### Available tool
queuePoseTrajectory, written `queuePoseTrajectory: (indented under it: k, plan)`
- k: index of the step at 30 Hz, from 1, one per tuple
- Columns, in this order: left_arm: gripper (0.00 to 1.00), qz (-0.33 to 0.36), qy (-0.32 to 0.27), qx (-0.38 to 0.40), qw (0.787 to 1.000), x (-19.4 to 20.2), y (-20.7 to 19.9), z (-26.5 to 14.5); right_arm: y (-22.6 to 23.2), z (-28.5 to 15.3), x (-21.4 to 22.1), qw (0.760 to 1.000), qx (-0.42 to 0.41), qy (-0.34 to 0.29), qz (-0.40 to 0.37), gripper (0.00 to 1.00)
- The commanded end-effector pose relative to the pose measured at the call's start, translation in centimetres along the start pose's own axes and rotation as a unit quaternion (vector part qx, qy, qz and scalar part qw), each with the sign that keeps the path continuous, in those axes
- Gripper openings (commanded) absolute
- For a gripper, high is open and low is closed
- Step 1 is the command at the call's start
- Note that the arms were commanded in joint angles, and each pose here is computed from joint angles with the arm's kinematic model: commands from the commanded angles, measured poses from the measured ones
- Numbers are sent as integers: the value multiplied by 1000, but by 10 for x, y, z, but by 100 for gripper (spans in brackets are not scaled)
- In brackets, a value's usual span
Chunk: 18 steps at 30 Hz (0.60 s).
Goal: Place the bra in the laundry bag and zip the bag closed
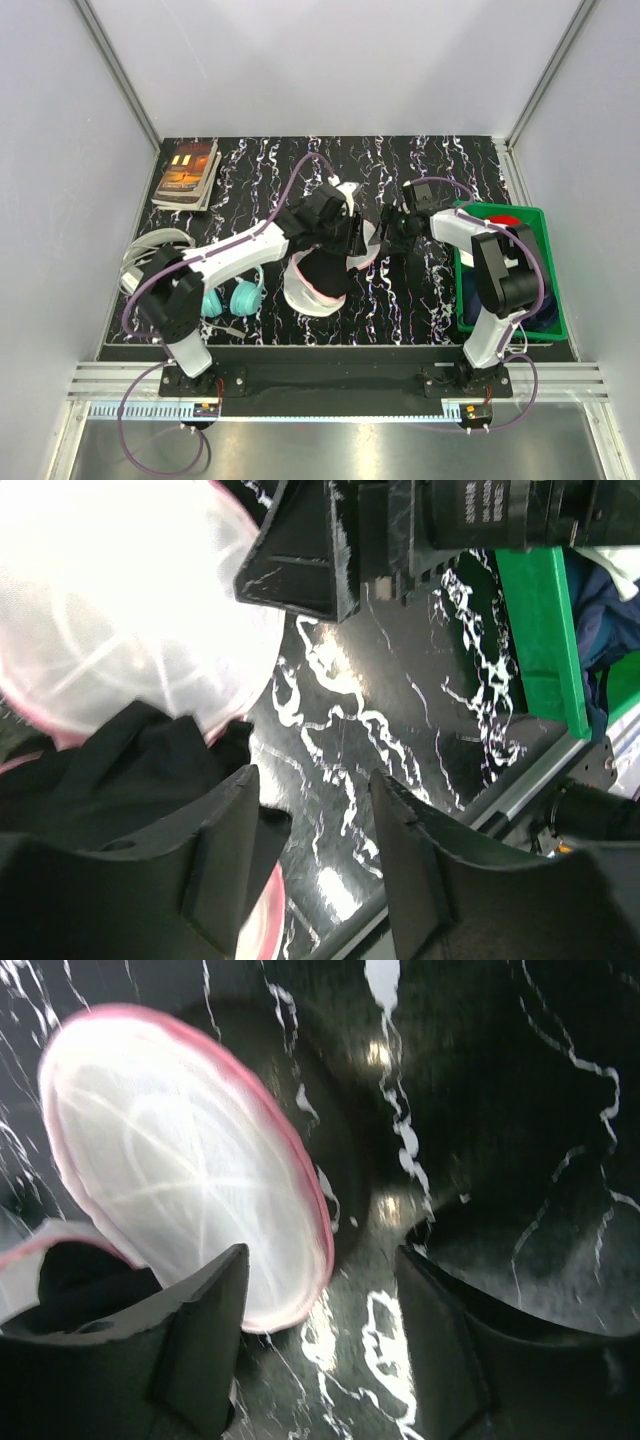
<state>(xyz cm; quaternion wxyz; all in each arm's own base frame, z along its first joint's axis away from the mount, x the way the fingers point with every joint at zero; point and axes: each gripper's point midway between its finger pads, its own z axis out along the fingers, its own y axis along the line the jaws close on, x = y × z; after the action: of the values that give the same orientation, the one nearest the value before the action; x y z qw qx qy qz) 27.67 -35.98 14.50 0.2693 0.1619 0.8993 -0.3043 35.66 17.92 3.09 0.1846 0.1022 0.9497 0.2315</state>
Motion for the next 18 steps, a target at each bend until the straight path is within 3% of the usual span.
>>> queuePoseTrajectory:
  k: [1,6,7,9,10,12,18]
  plan:
    - [49,6,-9,40,999,-20,-26,17,10,14,-16,999,-25,-32,-2,61]
    - [47,-4,6,16,1000,-12,-13,38,11,24,-13,999,-36,-30,13,49]
    - [46,-4,11,7,1000,-7,-7,44,10,25,-12,999,-37,-31,15,39]
    - [45,3,11,-9,1000,-5,1,49,12,19,-14,998,-40,-43,18,27]
    - [45,3,17,-19,1000,-1,7,55,9,18,-12,998,-38,-47,19,10]
    - [43,5,23,-40,999,5,19,64,14,5,-16,997,-43,-68,20,0]
    - [32,0,34,-90,995,24,47,67,22,-37,-11,993,-54,-106,23,0]
